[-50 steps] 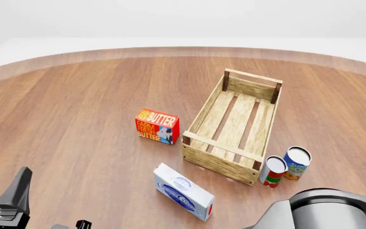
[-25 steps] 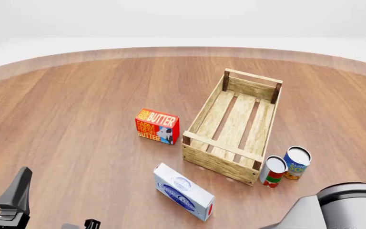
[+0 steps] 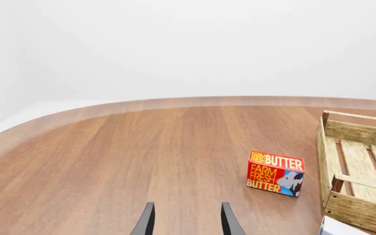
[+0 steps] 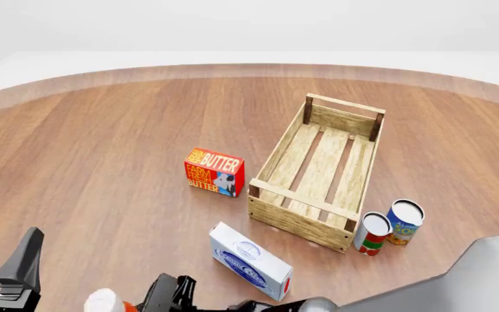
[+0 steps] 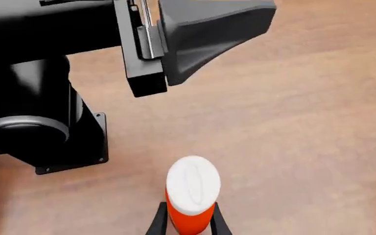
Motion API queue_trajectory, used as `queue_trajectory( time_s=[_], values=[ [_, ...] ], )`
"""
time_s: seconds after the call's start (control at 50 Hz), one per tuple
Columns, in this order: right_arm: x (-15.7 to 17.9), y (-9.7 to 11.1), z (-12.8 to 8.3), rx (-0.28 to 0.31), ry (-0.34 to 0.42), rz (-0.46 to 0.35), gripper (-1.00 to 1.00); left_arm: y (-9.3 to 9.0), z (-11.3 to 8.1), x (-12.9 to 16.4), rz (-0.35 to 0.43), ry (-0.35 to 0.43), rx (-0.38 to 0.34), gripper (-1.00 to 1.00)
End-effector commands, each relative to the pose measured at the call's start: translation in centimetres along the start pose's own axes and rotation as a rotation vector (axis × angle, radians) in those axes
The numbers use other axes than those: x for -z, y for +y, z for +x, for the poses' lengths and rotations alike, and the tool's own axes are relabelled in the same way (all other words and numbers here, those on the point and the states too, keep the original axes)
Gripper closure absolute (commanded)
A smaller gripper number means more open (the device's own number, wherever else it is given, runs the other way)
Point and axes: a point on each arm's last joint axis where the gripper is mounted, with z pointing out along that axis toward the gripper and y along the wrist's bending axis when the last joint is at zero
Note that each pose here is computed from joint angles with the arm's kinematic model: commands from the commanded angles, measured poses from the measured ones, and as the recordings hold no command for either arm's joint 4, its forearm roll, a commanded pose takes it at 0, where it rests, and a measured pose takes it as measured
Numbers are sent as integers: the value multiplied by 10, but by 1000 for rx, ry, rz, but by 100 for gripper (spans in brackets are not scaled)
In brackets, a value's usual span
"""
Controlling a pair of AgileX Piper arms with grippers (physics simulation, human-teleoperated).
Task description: Pick up the ketchup, and put it in the wooden tray.
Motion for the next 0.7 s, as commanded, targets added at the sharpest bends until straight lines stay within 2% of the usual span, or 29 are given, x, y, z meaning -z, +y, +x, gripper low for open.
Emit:
queue_trajectory(
  time_s=[0.02, 0.2, 0.56, 0.7],
  values=[
    [24, -23, 10, -50, -8, 58, 100, 0, 0, 0, 0, 0, 0, -100],
    [41, -37, 6, -51, -10, 93, 100, 0, 0, 0, 0, 0, 0, -100],
    [99, -78, -24, -58, -25, 208, 100, 0, 0, 0, 0, 0, 0, -100],
    [128, -108, -34, -79, -25, 297, 100, 0, 0, 0, 0, 0, 0, -100]
  ],
)
